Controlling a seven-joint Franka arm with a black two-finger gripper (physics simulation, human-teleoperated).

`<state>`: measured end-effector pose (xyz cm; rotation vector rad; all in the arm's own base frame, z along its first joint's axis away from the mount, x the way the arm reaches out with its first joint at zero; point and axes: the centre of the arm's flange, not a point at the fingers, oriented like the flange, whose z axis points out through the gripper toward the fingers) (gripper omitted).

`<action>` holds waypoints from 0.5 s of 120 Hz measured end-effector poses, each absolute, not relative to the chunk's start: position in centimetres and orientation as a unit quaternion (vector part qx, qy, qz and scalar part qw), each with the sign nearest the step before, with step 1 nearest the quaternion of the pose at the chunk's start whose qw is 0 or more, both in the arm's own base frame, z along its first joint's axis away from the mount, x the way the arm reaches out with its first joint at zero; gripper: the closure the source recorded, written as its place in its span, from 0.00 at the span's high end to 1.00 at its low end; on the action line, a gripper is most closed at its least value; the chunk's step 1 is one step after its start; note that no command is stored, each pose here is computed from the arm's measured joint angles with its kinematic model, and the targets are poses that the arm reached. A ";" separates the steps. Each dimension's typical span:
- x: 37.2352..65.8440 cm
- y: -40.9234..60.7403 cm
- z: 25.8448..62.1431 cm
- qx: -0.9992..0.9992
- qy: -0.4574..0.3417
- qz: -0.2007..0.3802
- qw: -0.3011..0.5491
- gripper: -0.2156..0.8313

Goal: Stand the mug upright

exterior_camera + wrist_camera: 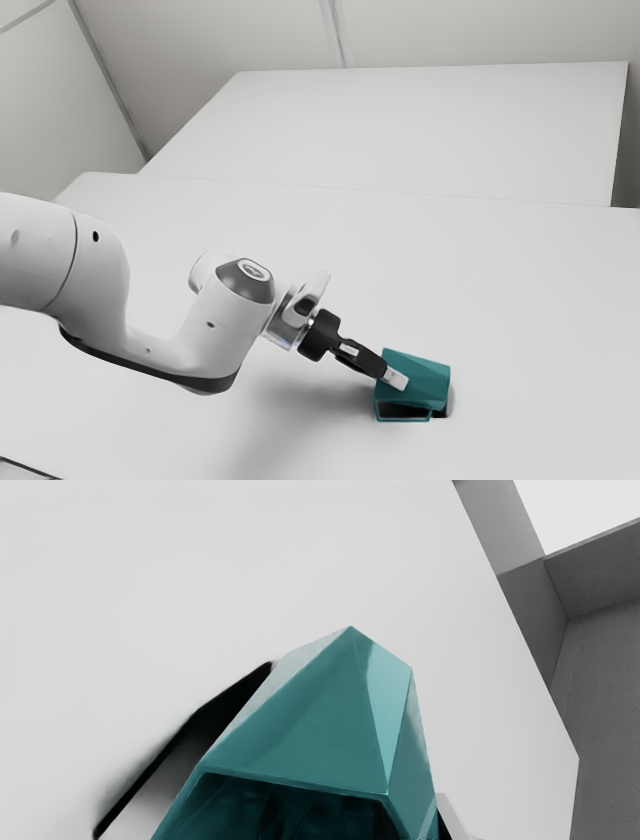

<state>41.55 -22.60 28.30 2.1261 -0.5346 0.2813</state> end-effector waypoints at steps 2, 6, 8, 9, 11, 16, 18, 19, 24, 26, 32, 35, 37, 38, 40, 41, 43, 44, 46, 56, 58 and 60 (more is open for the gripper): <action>41.6 -22.6 28.4 0.859 -0.217 0.115 0.449 0.10; 41.6 -22.7 28.7 0.859 -0.218 0.117 0.449 0.10; 41.6 -22.7 28.8 0.858 -0.219 0.119 0.448 0.10; 41.6 -22.7 28.9 0.858 -0.220 0.119 0.448 0.10; 41.7 -22.7 29.1 0.858 -0.222 0.122 0.448 0.10; 41.7 -22.8 29.7 0.857 -0.225 0.126 0.446 0.09; 41.7 -22.8 29.9 0.856 -0.227 0.128 0.446 0.09; 41.7 -22.8 30.0 0.856 -0.228 0.129 0.446 0.09; 41.8 -22.9 30.4 0.855 -0.233 0.132 0.444 0.09; 41.8 -22.9 30.6 0.855 -0.236 0.133 0.442 0.09; 41.9 -22.9 31.2 0.854 -0.247 0.136 0.437 0.09; 42.0 -22.9 31.6 0.854 -0.256 0.137 0.432 0.09; 42.1 -22.9 31.9 0.853 -0.261 0.138 0.429 0.08; 42.2 -22.9 32.0 0.853 -0.265 0.139 0.427 0.08; 42.3 -22.9 32.3 0.853 -0.271 0.139 0.423 0.08; 42.4 -22.8 32.4 0.853 -0.273 0.139 0.421 0.09; 42.6 -22.7 32.7 0.854 -0.279 0.140 0.417 0.09; 42.7 -22.6 32.8 0.854 -0.282 0.140 0.414 0.08; 42.8 -22.5 33.0 0.855 -0.286 0.140 0.410 0.08; 43.8 -21.1 33.9 0.861 -0.301 0.139 0.386 0.08; 44.0 -20.8 34.1 0.862 -0.304 0.139 0.381 0.08; 44.2 -20.5 34.2 0.864 -0.307 0.138 0.375 0.08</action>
